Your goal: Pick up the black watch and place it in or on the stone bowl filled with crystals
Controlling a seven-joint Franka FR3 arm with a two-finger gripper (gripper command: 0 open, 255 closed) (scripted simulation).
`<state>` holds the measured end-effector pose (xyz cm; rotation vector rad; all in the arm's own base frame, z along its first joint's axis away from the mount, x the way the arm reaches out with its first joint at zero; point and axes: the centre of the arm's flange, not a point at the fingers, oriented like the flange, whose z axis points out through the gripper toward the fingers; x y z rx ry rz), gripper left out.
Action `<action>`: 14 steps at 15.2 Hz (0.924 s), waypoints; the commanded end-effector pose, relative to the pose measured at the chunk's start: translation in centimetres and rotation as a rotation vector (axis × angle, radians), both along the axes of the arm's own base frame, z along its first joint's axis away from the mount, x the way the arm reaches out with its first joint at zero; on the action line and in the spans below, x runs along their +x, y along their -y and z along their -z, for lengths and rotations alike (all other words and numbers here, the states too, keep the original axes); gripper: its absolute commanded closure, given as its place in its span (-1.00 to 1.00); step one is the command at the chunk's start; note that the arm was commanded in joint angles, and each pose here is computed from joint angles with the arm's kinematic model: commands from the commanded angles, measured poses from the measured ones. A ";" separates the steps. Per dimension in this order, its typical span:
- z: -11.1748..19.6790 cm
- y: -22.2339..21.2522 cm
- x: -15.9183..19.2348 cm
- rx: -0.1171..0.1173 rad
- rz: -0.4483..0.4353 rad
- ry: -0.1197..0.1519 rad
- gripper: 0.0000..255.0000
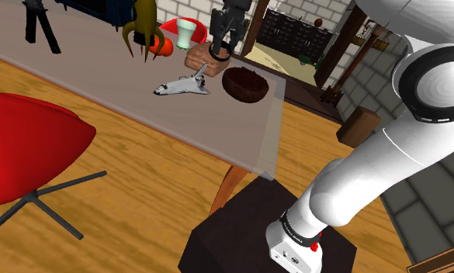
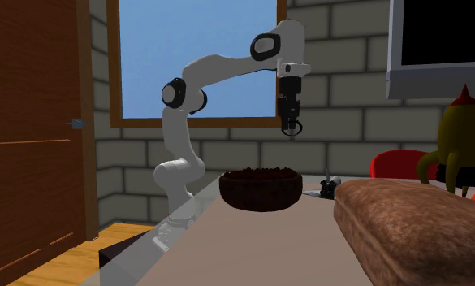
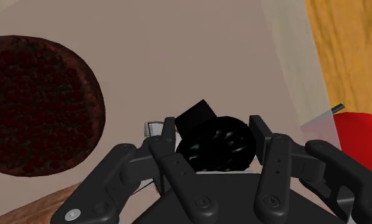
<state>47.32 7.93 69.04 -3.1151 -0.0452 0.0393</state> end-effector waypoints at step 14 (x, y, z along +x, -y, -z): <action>-0.7 19.6 2.1 0.000 -0.001 0.000 1.00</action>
